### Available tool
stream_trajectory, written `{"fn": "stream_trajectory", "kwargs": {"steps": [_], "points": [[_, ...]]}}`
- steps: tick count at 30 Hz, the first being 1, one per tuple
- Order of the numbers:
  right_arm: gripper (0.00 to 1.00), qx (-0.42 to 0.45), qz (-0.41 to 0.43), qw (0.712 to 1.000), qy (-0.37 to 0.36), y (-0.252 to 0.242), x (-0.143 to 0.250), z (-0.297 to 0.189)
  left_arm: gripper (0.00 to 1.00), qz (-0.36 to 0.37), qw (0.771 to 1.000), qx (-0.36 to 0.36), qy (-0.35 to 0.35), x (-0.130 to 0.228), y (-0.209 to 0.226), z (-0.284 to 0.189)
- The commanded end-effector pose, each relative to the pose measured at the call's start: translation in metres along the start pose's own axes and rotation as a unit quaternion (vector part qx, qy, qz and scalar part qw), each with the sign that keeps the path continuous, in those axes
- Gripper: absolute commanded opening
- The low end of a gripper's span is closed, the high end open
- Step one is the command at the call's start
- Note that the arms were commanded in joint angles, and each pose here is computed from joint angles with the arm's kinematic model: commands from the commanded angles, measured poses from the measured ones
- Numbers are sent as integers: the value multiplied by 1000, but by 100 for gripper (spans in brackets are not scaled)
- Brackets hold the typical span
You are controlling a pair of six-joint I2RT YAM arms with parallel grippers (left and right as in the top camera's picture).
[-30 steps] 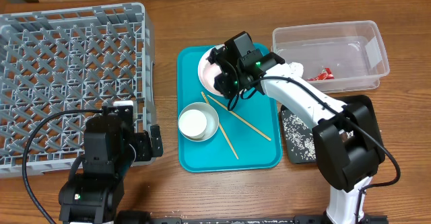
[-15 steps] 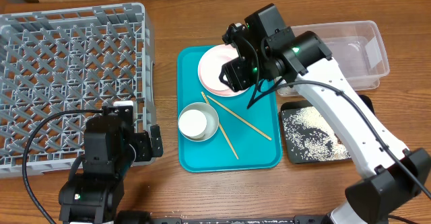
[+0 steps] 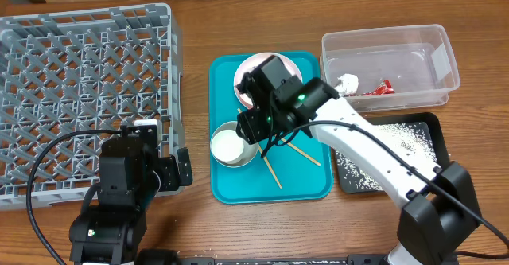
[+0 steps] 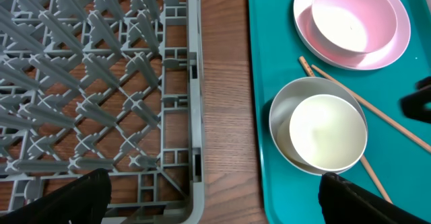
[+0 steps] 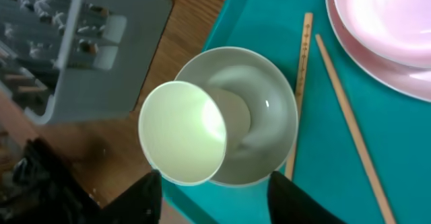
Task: Sort waste into correct bins and load items into the dishwasher
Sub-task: 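Grasp the white cup on the tray with the right gripper and lift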
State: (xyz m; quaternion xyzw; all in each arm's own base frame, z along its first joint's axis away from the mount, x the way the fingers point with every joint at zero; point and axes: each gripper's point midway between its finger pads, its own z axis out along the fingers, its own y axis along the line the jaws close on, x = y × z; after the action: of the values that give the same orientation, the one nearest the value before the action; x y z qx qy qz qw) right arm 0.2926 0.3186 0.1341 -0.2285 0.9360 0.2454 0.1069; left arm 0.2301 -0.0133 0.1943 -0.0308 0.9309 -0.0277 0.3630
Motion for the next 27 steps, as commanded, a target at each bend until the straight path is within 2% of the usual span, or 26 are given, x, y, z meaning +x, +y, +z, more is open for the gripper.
{"fn": "stream_trajectory", "kwargs": {"steps": [1,5,16,22,26,27], "points": [[48,18,45,999,6,-12,12,16,100,-1,1000,0,-8,-6,-1,-3],[47,12,64,998,6,-18,20,30,100,0,1000,0,-8,-6,-1,-3],[48,-3,54,999,3,-8,20,34,100,0,1000,0,-8,-6,-1,-3],[47,-6,35,999,19,4,30,52,100,0,1000,0,-8,-6,-1,-3],[33,11,56,998,20,1,32,61,100,0,1000,0,-7,-6,-1,-3],[25,26,67,997,10,-4,28,61,100,0,1000,0,-7,-6,-1,-3]]}}
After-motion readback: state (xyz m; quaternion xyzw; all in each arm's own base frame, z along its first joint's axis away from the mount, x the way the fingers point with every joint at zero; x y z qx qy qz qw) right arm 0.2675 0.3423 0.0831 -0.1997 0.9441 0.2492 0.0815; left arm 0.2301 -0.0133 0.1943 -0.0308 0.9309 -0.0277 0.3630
